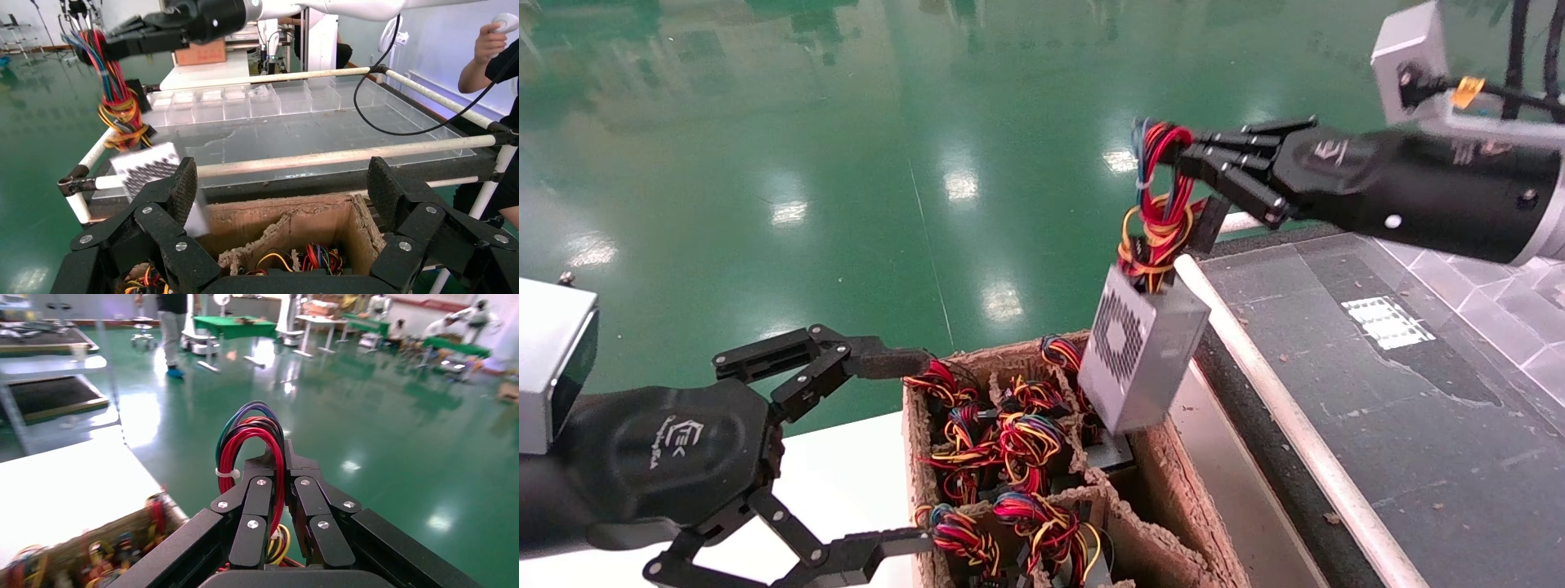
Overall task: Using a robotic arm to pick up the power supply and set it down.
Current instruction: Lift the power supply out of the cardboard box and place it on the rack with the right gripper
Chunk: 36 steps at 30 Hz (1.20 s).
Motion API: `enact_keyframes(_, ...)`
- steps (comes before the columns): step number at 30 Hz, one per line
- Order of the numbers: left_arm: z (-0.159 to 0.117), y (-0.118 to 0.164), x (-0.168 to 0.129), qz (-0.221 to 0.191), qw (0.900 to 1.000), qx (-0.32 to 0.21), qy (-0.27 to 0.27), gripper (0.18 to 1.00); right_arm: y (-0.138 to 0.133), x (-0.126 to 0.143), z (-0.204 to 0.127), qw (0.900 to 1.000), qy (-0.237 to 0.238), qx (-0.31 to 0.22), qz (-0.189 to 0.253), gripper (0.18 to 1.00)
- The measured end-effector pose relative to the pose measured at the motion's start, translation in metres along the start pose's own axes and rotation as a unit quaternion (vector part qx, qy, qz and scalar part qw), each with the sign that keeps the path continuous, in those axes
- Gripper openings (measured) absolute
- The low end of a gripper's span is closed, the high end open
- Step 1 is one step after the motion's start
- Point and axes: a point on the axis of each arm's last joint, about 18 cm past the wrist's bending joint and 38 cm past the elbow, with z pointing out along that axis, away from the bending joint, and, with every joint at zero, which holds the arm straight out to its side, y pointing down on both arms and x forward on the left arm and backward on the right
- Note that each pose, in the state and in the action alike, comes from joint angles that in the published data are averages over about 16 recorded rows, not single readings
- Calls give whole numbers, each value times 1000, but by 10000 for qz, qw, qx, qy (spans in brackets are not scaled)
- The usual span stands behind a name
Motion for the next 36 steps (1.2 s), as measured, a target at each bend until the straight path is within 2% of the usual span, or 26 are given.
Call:
enact_keyframes(7, 0, 0, 0, 0, 10000, 0, 0, 1001, -13, 25, -3, 9985, 518, -74, -175, 211)
enact_keyframes(12, 0, 0, 0, 0, 10000, 0, 0, 1001, -10, 49, -5, 9928, 1128, -307, -249, 211)
enact_keyframes(17, 0, 0, 0, 0, 10000, 0, 0, 1001, -2, 76, -9, 9801, 1868, -607, -295, 211)
enact_keyframes(25, 0, 0, 0, 0, 10000, 0, 0, 1001, 4, 111, -19, 9522, 2879, -953, -372, 211)
enact_keyframes(30, 0, 0, 0, 0, 10000, 0, 0, 1001, 4, 121, -22, 9411, 3176, -1065, -455, 211)
enact_keyframes(36, 0, 0, 0, 0, 10000, 0, 0, 1001, 7, 126, -24, 9332, 3345, -1198, -533, 211)
